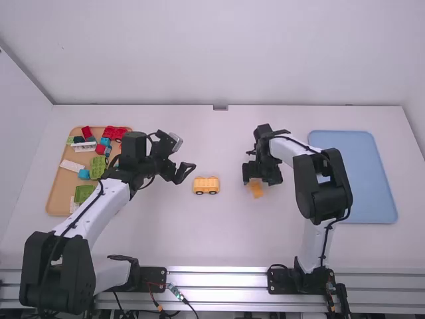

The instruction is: Assemble lego blocks to make yellow taxi

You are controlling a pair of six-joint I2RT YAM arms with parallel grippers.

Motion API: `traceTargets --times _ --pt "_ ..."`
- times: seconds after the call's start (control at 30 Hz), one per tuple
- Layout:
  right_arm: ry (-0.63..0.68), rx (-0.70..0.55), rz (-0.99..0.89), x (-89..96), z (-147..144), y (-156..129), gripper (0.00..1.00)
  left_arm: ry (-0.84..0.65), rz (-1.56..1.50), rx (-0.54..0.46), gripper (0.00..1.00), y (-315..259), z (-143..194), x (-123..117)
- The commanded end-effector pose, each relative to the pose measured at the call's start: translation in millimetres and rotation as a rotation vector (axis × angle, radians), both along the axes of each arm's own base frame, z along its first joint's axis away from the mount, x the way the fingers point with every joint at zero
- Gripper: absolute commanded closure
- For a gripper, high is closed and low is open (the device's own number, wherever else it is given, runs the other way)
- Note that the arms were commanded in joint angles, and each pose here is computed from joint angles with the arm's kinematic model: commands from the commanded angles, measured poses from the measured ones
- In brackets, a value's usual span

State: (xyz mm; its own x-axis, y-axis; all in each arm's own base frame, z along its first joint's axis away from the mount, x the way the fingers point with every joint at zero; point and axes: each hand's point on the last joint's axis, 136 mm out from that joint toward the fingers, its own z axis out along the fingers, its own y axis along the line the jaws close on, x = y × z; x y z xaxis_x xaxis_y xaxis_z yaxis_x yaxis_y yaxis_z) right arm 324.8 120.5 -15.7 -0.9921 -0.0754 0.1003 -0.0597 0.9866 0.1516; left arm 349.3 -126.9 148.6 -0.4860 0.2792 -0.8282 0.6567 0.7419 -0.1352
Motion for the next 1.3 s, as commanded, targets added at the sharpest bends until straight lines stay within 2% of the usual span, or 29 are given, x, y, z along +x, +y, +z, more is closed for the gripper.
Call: traceTargets --times 0.0,0.13,0.23,0.27,0.5,0.67,0.73,0.87,1.03,1.27 --pt "-0.02 -0.033 0.039 7.0 3 1 0.08 -0.048 -0.006 -0.005 0.01 -2 19 3" --pt "-0.057 -0.122 0.124 8.5 6 0 0.1 -0.05 -0.01 -0.001 0.01 -2 18 3" --pt "-0.065 -0.12 0.177 2.0 4 11 0.13 -0.048 -0.002 -0.002 0.01 0 18 4" --pt "-0.074 -0.138 0.185 1.1 1 12 0.17 -0.047 -0.001 -0.003 0.01 0 18 4" --pt "-0.112 -0.195 0.19 -8.5 -14 9 0.22 -0.034 0.019 0.015 0.01 4 14 4" --pt "-0.212 -0.143 0.2 -8.8 0 11 0.2 -0.024 0.038 0.028 0.01 7 11 4" --pt "-0.268 -0.093 0.229 -10.2 13 14 0.16 -0.024 0.038 0.029 0.01 7 11 4" --pt "-0.312 -0.026 0.231 -15.6 24 13 0.16 -0.012 0.039 0.036 0.01 8 9 3" --pt "-0.295 0.036 0.237 -21.8 17 10 0.16 0.01 0.074 0.077 0.01 16 1 2" --pt "-0.236 0.01 0.236 -26.5 10 6 0.18 0.021 0.091 0.093 0.01 20 -2 2"
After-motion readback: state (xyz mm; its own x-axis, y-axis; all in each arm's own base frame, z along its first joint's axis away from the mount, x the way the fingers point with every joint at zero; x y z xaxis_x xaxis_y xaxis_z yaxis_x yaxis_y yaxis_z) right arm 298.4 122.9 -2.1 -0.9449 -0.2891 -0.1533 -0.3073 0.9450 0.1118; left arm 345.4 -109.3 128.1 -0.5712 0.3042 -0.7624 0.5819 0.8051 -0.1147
